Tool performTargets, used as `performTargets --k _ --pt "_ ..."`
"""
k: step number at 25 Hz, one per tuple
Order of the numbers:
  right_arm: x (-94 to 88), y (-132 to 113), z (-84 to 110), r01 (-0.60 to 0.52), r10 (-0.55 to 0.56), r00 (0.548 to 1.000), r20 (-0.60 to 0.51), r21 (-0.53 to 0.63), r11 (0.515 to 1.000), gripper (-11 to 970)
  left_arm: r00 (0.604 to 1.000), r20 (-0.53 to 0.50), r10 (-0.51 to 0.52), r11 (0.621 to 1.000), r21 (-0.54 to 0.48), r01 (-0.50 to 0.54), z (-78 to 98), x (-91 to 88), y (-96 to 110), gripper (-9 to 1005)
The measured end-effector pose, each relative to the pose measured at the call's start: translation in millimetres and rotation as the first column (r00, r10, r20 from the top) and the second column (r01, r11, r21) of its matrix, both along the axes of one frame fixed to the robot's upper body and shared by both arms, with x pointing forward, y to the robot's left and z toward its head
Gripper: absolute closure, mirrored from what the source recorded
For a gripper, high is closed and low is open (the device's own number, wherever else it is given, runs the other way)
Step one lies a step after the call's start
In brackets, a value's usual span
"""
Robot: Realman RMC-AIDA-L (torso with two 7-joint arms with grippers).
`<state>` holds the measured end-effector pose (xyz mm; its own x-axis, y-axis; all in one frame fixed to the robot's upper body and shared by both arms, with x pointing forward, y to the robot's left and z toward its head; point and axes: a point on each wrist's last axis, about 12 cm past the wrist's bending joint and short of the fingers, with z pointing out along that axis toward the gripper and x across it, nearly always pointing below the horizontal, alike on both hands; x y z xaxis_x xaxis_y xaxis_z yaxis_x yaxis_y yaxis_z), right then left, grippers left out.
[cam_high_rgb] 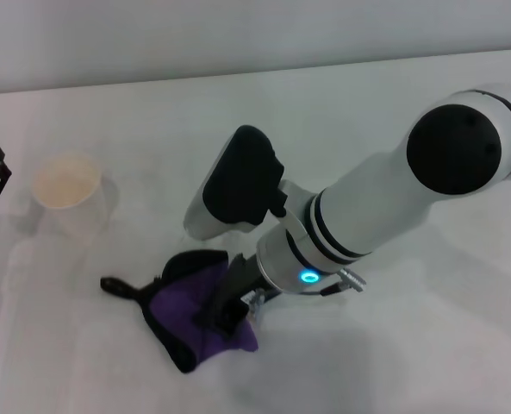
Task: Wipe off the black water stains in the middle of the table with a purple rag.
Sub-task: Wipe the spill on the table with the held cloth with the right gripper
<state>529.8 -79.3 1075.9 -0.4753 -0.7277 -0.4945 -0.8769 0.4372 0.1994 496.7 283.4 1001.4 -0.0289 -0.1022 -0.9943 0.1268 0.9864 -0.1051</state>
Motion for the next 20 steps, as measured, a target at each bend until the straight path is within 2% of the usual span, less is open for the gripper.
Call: performTargets --k 6,12,20 --pt "-2.8 2.9 3.5 -0.04 0.04 0.999 -0.033 0.015 0.999 905 1.0 0.005 0.0 1.0 0.0 0.0 1.2 2.2 -0.3 135" --pt "16.0 -9.7 0.8 0.069 -0.073 0.996 0.055 0.068 0.995 905 1.0 0.005 0.001 1.0 0.004 -0.001 1.3 2.4 0.5 134" --pt "37.3 -40.7 -1.4 0.174 -0.178 0.979 0.099 0.042 0.984 905 1.0 0.0 0.008 1.0 0.006 -0.008 0.1 0.3 2.6 134"
